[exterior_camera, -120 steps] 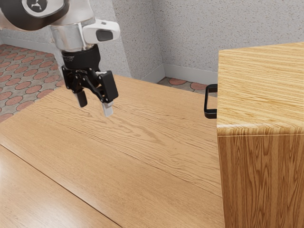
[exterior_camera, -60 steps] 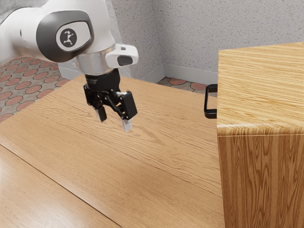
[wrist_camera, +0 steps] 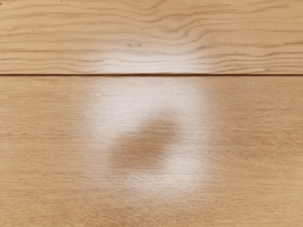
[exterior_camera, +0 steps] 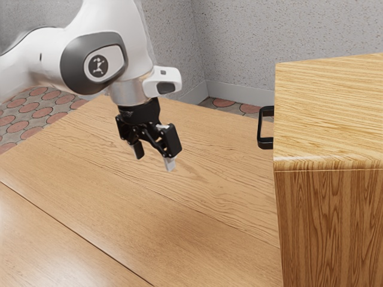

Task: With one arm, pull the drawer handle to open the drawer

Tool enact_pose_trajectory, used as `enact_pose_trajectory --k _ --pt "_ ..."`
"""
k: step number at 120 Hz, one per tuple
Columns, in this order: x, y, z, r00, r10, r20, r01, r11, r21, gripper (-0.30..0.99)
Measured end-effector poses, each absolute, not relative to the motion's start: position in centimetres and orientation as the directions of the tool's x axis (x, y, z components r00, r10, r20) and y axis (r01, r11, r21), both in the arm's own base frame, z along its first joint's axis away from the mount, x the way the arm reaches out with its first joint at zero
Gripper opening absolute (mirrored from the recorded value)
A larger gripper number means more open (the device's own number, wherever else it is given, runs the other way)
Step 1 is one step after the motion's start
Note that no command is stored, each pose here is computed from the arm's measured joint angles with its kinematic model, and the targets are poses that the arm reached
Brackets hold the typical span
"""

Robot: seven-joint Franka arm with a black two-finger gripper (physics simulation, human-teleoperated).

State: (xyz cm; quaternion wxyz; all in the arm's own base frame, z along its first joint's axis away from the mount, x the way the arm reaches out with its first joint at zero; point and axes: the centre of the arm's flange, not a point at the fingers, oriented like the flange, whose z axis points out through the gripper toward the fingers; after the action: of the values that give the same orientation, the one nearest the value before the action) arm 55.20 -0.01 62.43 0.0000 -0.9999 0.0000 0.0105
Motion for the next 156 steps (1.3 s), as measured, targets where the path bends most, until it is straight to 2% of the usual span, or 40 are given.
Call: enact_pose_trajectory --k 27,33,40,48,55,76,140,152,156 --pt "55.4 0.0 62.4 1.000 0.000 -0.009 0.000 -1.000 0.000 0.69" --pt "57.4 0.6 68.3 0.993 0.011 0.120 0.008 -1.000 0.026 0.68" --pt "57.3 8.3 70.7 0.975 0.140 0.170 0.135 -0.990 0.045 0.68" --pt "54.6 19.3 71.6 0.928 0.323 0.183 0.318 -0.946 0.057 0.68" --pt "53.3 22.7 71.7 0.908 0.377 0.183 0.372 -0.926 0.063 0.68" --pt "54.3 20.1 71.7 0.930 0.324 0.176 0.316 -0.946 0.071 0.67" --pt "54.1 20.2 71.8 0.935 0.309 0.171 0.302 -0.951 0.070 0.67" --pt "51.8 19.6 76.8 0.919 0.297 0.259 0.307 -0.952 0.003 0.67" --pt "49.7 19.4 80.3 0.899 0.297 0.321 0.321 -0.947 -0.025 0.67"
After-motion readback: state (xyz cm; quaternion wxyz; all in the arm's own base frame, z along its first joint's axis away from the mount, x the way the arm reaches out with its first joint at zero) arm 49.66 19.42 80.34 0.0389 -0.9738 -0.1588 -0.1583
